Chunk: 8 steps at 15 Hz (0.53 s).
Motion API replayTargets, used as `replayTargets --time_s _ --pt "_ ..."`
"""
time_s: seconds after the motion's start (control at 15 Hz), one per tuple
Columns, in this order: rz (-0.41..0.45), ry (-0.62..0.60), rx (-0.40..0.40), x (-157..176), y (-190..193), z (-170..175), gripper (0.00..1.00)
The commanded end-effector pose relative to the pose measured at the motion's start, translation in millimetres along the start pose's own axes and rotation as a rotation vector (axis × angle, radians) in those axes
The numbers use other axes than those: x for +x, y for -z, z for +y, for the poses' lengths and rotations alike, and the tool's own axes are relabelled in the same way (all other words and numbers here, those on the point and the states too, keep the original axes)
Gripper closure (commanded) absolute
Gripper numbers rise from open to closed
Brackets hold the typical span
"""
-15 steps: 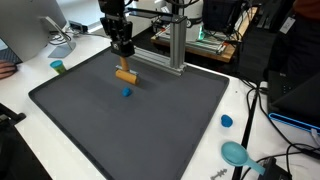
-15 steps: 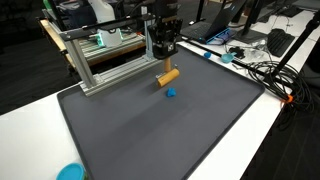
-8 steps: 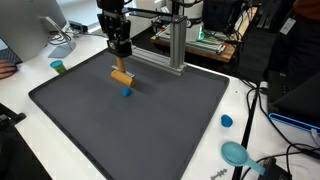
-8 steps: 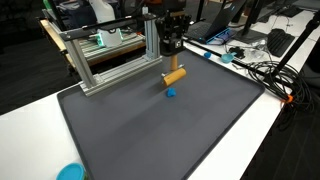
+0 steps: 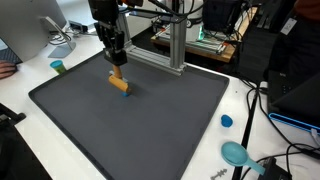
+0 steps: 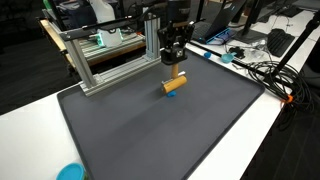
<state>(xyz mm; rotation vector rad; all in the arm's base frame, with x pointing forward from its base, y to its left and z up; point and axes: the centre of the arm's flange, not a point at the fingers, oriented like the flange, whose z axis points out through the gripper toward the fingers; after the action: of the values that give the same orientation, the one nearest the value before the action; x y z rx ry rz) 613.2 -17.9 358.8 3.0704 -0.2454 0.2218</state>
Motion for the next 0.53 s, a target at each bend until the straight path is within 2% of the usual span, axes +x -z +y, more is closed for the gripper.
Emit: replayTargets --time_s 0.0,0.27,0.33,0.4,0.47 --pt "-0.030 -0.032 -0.034 6 -3 2 0.78" --pt "-0.025 -0.047 0.011 -9 -7 2 0.78" --pt "-0.037 -0.031 -0.007 -2 -16 5 0.53" --pt "-0.040 -0.032 -0.005 -3 -17 4 0.53" --pt "-0.041 -0.032 -0.004 -3 -17 4 0.78"
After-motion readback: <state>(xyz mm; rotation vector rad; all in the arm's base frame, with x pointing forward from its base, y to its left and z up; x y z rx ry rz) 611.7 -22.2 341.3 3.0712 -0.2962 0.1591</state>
